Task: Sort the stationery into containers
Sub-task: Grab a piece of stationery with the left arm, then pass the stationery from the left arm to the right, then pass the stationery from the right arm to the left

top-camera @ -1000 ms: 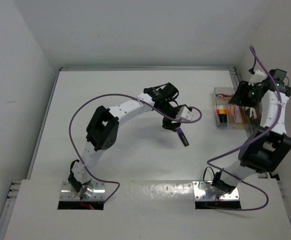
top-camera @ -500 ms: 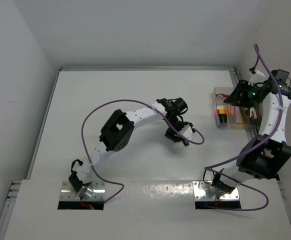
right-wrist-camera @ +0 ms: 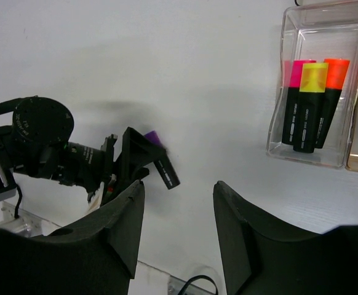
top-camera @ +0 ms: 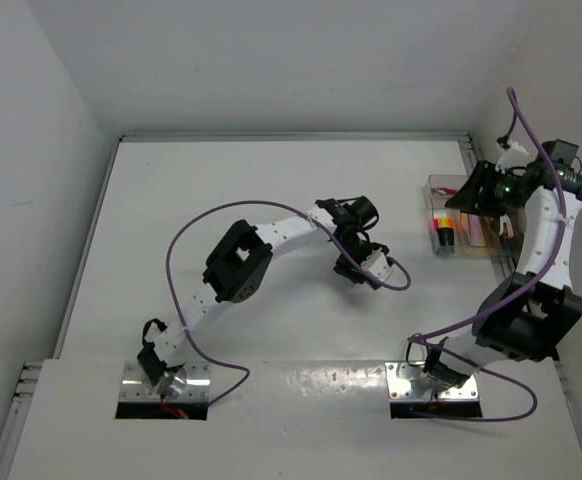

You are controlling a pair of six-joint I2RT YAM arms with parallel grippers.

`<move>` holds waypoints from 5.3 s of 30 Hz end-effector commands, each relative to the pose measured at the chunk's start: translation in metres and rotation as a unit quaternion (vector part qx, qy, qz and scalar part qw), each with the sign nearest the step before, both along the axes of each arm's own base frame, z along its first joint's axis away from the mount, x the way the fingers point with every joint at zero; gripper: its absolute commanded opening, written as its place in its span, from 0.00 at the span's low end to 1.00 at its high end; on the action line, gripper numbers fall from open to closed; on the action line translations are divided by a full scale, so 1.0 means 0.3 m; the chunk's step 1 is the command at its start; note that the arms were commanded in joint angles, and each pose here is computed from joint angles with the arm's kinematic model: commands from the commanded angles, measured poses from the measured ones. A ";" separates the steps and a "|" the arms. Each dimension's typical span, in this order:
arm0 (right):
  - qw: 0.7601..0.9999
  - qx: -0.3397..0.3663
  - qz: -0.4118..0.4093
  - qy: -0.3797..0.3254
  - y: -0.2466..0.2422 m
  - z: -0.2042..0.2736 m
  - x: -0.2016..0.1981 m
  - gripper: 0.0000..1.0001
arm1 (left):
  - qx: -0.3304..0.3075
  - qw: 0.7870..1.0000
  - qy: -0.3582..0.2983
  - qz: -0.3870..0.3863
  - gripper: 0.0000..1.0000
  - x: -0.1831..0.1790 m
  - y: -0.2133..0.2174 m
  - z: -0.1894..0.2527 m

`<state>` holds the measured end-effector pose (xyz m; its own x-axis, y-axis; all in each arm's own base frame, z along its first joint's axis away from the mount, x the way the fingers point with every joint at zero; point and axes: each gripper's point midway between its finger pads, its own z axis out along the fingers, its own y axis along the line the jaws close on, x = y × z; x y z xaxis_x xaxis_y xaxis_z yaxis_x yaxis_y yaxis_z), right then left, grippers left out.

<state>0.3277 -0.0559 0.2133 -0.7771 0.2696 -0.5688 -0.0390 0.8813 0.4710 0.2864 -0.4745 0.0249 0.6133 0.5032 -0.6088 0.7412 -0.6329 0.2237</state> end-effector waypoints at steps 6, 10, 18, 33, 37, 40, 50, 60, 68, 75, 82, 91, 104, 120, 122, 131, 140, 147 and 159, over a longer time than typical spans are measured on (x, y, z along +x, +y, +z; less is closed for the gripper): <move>1.000 -0.001 0.009 -0.026 0.005 0.056 -0.011 0.47 | -0.003 1.000 -0.013 -0.013 0.57 0.012 -0.038 -0.044; 0.999 0.001 0.016 -0.030 0.012 0.062 -0.016 0.46 | 0.009 1.000 -0.013 -0.006 0.37 0.015 -0.023 -0.053; 0.997 0.053 0.037 -0.049 0.094 0.068 -0.059 0.47 | -0.040 0.992 -0.007 0.116 0.06 0.076 0.028 0.146; 0.956 0.180 0.096 -0.211 0.406 0.418 0.054 0.55 | -0.283 0.862 0.256 0.333 0.00 0.163 0.249 0.836; 0.944 0.198 0.149 -0.218 0.534 0.432 0.042 0.53 | -0.358 0.820 0.341 0.286 0.00 0.141 0.269 1.008; 0.929 0.220 0.178 -0.239 0.614 0.476 0.041 0.53 | -0.365 0.765 0.464 0.258 0.00 0.066 0.302 1.107; 0.948 0.194 0.159 -0.198 0.726 0.460 0.069 0.65 | -0.407 0.722 0.491 0.269 0.00 0.078 0.353 1.208; 0.934 0.235 0.183 -0.199 0.800 0.477 0.070 0.66 | -0.411 0.700 0.526 0.255 0.00 0.064 0.349 1.229; 0.927 0.240 0.195 -0.211 0.832 0.493 0.067 0.43 | -0.408 0.695 0.532 0.262 0.00 0.074 0.331 1.215; 0.924 0.246 0.199 -0.213 0.840 0.499 0.067 0.16 | -0.404 0.694 0.532 0.268 0.00 0.086 0.324 1.204; 0.936 0.195 0.190 -0.223 0.749 0.485 0.096 0.00 | -0.348 0.685 0.527 0.363 0.96 0.188 0.320 1.085; 0.973 -0.133 0.152 -0.113 0.184 0.203 0.183 0.00 | -0.270 0.713 0.351 0.543 1.00 0.492 0.554 0.798; 0.945 -0.284 0.148 0.062 -0.241 -0.221 0.283 0.00 | -0.190 0.729 0.337 0.565 1.00 0.453 0.629 0.622; 0.957 -0.239 0.123 0.111 -0.211 -0.359 0.345 0.00 | -0.175 0.694 0.330 0.615 1.00 0.445 0.718 0.549; 0.961 -0.232 0.122 0.089 -0.196 -0.317 0.353 0.00 | -0.191 0.693 0.335 0.609 1.00 0.436 0.726 0.562; 0.989 -0.012 0.109 -0.104 0.144 0.189 0.287 0.00 | -0.341 0.732 0.362 0.465 1.00 0.279 0.643 0.849; 0.951 0.237 0.161 -0.116 0.692 0.407 0.091 0.00 | -0.347 0.771 0.316 0.430 1.00 0.253 0.447 1.001; 0.952 0.210 0.182 -0.127 0.807 0.416 0.038 0.00 | -0.299 0.798 0.257 0.455 1.00 0.219 0.395 1.009; 0.954 0.205 0.179 -0.127 0.823 0.407 0.058 0.00 | -0.286 0.803 0.280 0.442 0.97 0.156 0.328 0.991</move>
<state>0.3423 0.1871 0.3159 -0.7612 0.2407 -0.6022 -0.4107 0.5398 0.7348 0.3477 -0.3638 0.3107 -0.3096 0.1376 -0.9408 0.9077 0.3373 -0.2494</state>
